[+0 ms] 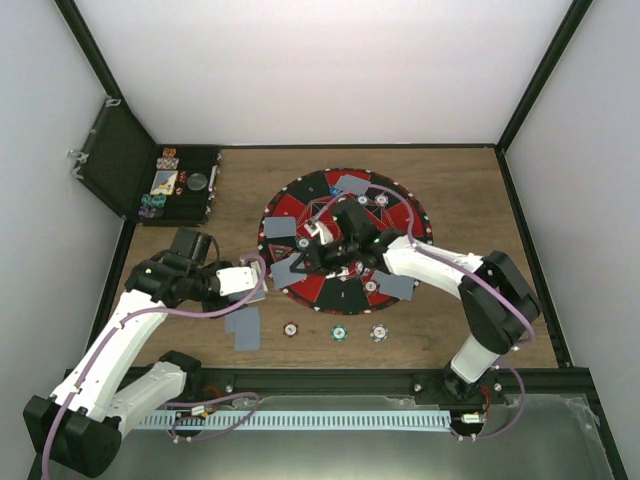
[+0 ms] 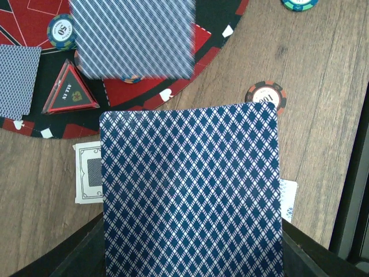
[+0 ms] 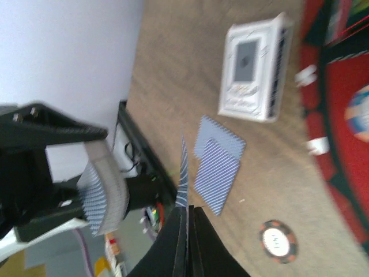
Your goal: Distribute texas hold em gaming equipment
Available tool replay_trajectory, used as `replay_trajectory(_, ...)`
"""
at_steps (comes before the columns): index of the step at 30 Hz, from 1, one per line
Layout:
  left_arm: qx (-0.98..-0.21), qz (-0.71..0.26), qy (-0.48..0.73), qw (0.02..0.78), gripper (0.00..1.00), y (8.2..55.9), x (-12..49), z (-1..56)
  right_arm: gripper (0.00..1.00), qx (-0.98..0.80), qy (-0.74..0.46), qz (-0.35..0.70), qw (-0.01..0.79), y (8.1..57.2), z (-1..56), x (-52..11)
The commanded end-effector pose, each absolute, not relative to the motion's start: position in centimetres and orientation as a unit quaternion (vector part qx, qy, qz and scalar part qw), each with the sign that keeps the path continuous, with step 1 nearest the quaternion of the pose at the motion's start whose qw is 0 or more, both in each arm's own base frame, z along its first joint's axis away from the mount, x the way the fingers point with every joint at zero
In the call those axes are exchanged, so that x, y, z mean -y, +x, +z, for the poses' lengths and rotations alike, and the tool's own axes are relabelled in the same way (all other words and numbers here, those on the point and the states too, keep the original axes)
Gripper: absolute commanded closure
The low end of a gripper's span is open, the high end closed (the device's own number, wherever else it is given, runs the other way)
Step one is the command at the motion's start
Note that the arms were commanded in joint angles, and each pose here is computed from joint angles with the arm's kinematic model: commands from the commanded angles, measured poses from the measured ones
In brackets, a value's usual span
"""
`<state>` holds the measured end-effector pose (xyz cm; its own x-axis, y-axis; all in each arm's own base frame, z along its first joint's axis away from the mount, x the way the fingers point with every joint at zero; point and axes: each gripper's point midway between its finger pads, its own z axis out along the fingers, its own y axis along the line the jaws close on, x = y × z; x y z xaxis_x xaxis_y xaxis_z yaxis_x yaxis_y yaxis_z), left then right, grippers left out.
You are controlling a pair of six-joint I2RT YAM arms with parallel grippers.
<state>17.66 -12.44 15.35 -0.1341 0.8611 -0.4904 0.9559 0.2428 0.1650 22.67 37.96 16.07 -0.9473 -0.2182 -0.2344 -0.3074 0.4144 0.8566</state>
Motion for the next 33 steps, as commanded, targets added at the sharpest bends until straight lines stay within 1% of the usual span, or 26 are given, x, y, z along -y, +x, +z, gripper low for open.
replay_trajectory(1, -0.735, -0.094, 0.612, 0.276, 0.96, 18.0, 12.9, 16.4, 0.99, -0.877, -0.146, 0.44, 0.13, 27.2, 17.2, -34.3)
replay_trajectory(6, -0.736, -0.096, 0.611, 0.275, 0.96, 18.0, 12.9, 16.4, 0.99, -0.919, -0.16, 0.24, 0.27, 34.2, 16.9, -30.9)
replay_trajectory(9, -0.737, -0.097, 0.61, 0.274, 0.96, 18.0, 12.9, 16.4, 0.99, -0.913, -0.187, 0.08, 0.353, 37.8, 16.2, -29.2)
replay_trajectory(13, -0.739, -0.094, 0.609, 0.273, 0.96, 17.9, 12.7, 16.3, 0.99, -0.829, -0.283, -0.137, 0.463, 40.5, 16.3, -29.4)
replay_trajectory(15, -0.739, -0.093, 0.609, 0.272, 0.96, 17.9, 12.7, 16.3, 0.99, -0.77, -0.327, -0.222, 0.501, 41.4, 16.5, -29.9)
replay_trajectory(16, -0.74, -0.093, 0.609, 0.272, 0.96, 17.8, 12.7, 16.3, 0.99, -0.744, -0.351, -0.245, 0.512, 41.7, 16.4, -30.4)
replay_trajectory(19, -0.74, -0.091, 0.608, 0.272, 0.96, 17.8, 12.6, 16.3, 0.99, -0.678, -0.397, -0.286, 0.549, 42.4, 16.6, -31.3)
replay_trajectory(20, -0.741, -0.091, 0.607, 0.273, 0.96, 17.7, 12.6, 16.4, 0.99, -0.655, -0.398, -0.289, 0.573, 42.5, 17.2, -31.8)
replay_trajectory(24, -0.742, -0.088, 0.607, 0.271, 0.96, 17.7, 12.4, 16.3, 0.99, -0.58, -0.456, -0.336, 0.586, 42.1, 15.8, -32.2)
replay_trajectory(26, -0.742, -0.083, 0.608, 0.272, 0.96, 17.7, 12.3, 16.4, 0.99, -0.558, -0.473, -0.358, 0.58, 42.1, 14.7, -31.9)
replay_trajectory(28, -0.741, -0.081, 0.609, 0.271, 0.96, 17.7, 12.2, 16.4, 0.98, -0.558, -0.489, -0.359, 0.567, 42.0, 13.3, -31.9)
replay_trajectory(29, -0.741, -0.08, 0.609, 0.271, 0.96, 17.7, 12.2, 16.4, 0.96, -0.565, -0.494, -0.352, 0.559, 41.9, 12.8, -31.8)
replay_trajectory(31, -0.74, -0.079, 0.61, 0.271, 0.96, 17.7, 12.2, 16.4, 0.89, -0.587, -0.502, -0.327, 0.544, 41.5, 12.2, -31.8)
replay_trajectory(33, -0.739, -0.08, 0.611, 0.272, 0.96, 17.7, 12.2, 16.4, 0.76, -0.611, -0.513, -0.3, 0.523, 40.9, 11.5, -31.6)
